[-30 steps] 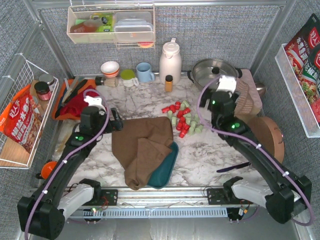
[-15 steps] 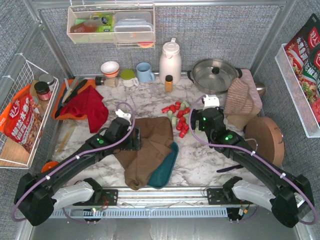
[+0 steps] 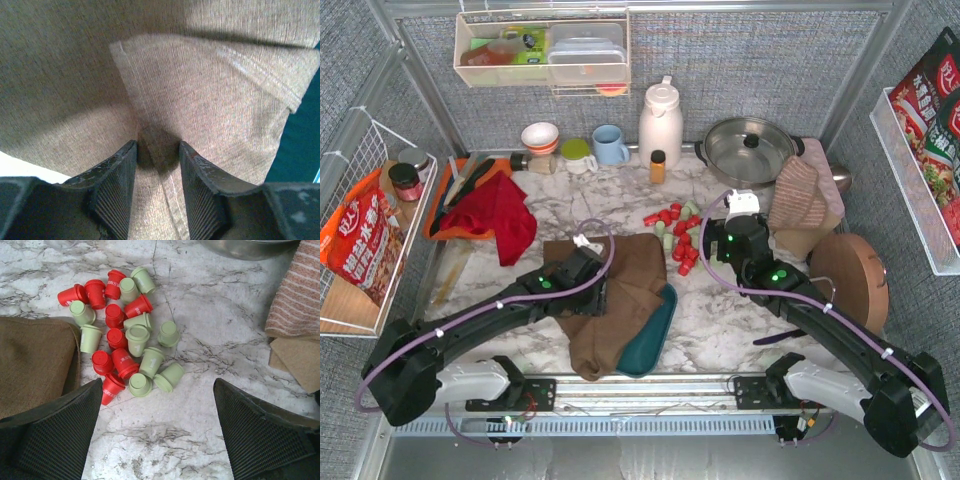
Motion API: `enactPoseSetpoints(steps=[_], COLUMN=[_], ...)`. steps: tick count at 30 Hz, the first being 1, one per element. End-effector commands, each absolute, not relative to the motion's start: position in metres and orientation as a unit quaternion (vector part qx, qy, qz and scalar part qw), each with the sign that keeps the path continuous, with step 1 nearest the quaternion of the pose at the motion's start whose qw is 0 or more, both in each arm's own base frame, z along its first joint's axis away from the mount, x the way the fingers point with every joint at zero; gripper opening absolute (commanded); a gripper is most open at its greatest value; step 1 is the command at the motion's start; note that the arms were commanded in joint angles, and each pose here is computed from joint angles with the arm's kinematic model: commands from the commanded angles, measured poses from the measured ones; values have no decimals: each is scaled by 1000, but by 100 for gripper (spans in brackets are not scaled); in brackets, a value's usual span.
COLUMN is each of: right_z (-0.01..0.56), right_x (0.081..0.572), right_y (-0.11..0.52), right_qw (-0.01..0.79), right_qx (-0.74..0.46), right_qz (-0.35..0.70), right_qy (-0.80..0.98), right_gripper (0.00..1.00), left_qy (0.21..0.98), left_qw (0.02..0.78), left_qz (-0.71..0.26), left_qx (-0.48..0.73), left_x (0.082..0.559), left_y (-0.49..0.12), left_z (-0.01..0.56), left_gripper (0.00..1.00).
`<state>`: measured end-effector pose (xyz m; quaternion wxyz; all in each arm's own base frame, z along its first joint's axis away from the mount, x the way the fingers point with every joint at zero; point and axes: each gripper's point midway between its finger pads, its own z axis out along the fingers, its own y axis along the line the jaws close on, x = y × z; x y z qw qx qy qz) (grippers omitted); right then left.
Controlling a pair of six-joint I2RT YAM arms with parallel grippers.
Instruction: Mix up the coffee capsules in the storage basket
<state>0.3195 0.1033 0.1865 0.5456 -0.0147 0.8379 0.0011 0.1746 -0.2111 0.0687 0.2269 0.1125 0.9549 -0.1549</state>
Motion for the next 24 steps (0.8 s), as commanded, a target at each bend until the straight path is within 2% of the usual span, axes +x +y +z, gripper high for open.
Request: enactPoseSetpoints(steps=[1, 5, 12, 14, 15, 20, 24], right_z=[190, 189, 189, 190, 190, 192, 194], right_x=[322, 323, 322, 322, 322, 321, 321], right_y=[105, 106, 105, 104, 104, 104, 103], right_qw=[554, 553, 552, 553, 552, 556, 557], right_qx=[-12, -12, -13, -12, -12, -10, -9], right_qz=[8, 7, 5, 3, 3, 5, 6], right_qy=[832, 833, 834, 833, 833, 831, 831], right_gripper=[96, 96, 96, 96, 96, 96, 96], left_qy=[962, 959, 945, 943, 943, 936, 917], left_qw=[207, 222, 278, 284, 285, 303, 346], left_qz=[-140, -144, -157, -159, -159, -172, -195], left_qx=[110, 97, 69, 70, 71, 61, 41], left_x=[159, 155, 169, 171, 172, 177, 187], left_y=[-203, -198, -196, -196, -197, -201, -202], left_z=[68, 73, 93, 96, 97, 113, 145], left_gripper=[45, 31, 15, 2, 0, 0, 0])
